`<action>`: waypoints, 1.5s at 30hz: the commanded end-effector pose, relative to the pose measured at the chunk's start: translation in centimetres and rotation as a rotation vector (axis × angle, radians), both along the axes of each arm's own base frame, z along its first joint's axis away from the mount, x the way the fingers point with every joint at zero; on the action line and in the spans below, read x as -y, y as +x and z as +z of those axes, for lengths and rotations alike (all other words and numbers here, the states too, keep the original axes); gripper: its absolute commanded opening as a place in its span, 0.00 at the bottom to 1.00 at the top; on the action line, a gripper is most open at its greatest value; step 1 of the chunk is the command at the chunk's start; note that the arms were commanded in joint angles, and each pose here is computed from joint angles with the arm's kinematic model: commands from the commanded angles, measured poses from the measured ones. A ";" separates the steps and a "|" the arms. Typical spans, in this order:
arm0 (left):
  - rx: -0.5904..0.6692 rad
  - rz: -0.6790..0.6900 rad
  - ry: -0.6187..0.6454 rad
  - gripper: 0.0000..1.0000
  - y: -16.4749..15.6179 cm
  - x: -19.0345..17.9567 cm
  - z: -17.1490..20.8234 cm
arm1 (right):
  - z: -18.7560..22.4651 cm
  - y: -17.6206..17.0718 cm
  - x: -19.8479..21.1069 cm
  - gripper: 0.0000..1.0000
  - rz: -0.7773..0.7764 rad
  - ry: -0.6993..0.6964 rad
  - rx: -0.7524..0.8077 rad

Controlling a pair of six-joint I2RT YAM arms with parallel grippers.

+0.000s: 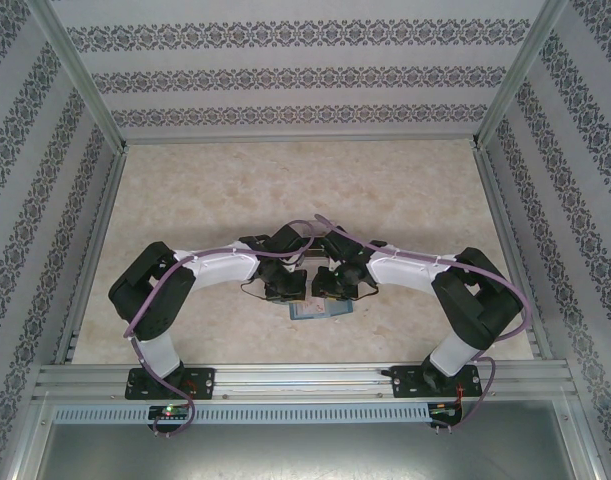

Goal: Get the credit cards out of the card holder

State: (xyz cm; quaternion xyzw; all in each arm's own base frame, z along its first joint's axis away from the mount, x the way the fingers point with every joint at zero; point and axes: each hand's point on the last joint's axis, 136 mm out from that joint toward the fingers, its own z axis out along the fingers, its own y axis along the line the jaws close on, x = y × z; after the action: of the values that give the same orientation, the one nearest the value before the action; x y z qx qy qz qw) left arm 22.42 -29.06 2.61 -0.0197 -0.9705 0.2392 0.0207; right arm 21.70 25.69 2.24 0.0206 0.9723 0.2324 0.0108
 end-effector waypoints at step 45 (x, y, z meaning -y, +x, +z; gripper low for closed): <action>-0.068 -0.035 0.119 0.00 -1.7 -1.8 -2.7 | 0.2 0.2 3.6 0.13 -0.028 0.017 -0.013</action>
State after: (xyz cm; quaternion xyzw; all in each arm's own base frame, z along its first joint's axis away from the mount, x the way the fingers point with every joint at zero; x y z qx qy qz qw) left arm 22.47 -29.34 2.51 -0.0272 -0.9705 0.2381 0.0260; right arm 22.28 24.32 3.32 0.0341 0.9561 0.2909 0.0066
